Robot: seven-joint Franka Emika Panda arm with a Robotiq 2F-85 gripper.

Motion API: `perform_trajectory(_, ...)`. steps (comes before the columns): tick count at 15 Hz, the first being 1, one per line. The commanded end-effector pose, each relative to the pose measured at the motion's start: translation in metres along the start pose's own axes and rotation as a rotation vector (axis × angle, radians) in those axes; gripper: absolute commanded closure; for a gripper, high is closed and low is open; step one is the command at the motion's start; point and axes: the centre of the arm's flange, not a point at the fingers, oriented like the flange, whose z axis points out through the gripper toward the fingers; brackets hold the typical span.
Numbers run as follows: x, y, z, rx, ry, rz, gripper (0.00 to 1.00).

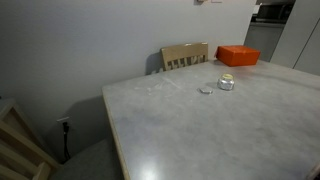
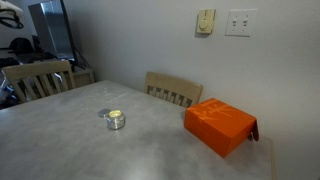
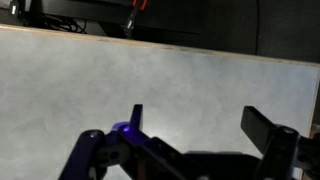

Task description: Pick the lid and put it on the bottle

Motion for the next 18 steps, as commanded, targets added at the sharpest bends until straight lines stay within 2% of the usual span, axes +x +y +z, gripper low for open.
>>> perform_trajectory(1,0.0,0.0,0.0,0.0,0.0,0.0,0.0)
perform_trajectory(5,0.0,0.004,-0.007,-0.002,0.009,0.004,0.0)
perform_trajectory(9,0.02,0.02,-0.023,0.008,0.034,0.031,0.0)
perform_trajectory(11,0.041,0.025,-0.024,0.038,0.038,0.048,0.0)
perform_trajectory(18,0.132,0.032,-0.012,0.055,0.01,0.079,0.0)
